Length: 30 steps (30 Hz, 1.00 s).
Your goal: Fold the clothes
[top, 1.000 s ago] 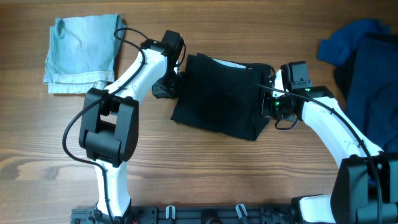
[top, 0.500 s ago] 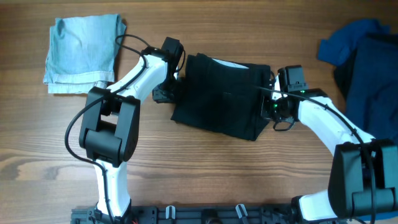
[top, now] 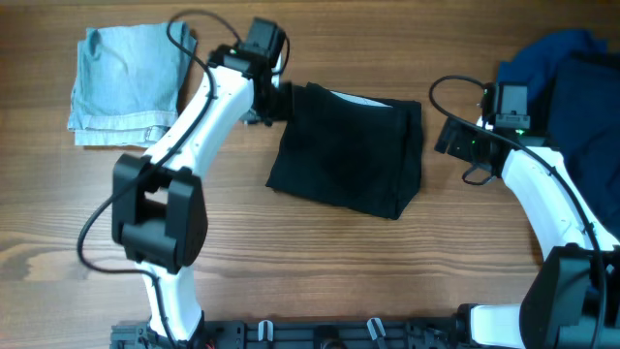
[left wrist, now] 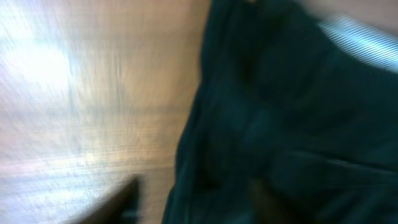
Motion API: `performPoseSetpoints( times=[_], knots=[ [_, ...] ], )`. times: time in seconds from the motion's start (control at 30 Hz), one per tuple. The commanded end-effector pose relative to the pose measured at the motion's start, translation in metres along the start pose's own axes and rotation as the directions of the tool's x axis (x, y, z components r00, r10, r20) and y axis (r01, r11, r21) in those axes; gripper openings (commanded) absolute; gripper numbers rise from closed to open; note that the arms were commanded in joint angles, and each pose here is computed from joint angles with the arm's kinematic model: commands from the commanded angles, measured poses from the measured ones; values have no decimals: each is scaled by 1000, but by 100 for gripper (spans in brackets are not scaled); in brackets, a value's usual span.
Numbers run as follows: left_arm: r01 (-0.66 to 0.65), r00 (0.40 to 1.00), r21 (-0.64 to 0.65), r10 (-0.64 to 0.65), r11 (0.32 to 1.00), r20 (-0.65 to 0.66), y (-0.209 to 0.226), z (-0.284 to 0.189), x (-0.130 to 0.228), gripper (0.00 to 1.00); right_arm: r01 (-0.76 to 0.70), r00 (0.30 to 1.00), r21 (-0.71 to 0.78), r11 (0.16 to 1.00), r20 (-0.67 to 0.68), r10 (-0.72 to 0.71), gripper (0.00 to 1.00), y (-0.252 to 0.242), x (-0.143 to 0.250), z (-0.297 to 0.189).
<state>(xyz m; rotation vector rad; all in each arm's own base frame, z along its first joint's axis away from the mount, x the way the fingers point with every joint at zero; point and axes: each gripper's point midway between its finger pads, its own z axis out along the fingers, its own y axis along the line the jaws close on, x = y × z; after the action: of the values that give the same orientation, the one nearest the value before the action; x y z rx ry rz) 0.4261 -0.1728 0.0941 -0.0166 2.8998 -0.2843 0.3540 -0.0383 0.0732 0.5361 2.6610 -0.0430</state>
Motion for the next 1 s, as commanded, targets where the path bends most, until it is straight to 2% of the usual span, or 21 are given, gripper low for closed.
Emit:
performPoseSetpoints(
  times=[0.0,0.1,0.13,0.2,0.47,0.7,0.97],
  knots=[
    [-91,992,21,89,996,89,-12,-21,-18,57,-10,999,66,998,39,8,100,-13,-9,-5],
    [-100,990,44,95,994,108,-19,-11,-25,20,-10,999,66,998,39,8,100,-13,-9,-5],
    [-102,989,49,95,994,115,-20,-8,-28,12,-10,999,66,998,39,8,100,-13,-9,-5],
    [-112,984,64,101,992,148,-26,2,-38,4,-10,999,66,998,39,7,100,-13,-9,-5],
    [-152,950,106,116,983,289,-47,50,-78,4,-10,999,66,998,39,8,100,-13,-9,-5],
    [-147,958,100,116,984,264,-41,107,-76,4,-10,999,66,998,39,7,100,-13,-9,-5],
    [-119,984,63,109,991,141,-23,124,-49,4,-10,999,66,998,39,8,100,-13,-9,-5]
  ],
)
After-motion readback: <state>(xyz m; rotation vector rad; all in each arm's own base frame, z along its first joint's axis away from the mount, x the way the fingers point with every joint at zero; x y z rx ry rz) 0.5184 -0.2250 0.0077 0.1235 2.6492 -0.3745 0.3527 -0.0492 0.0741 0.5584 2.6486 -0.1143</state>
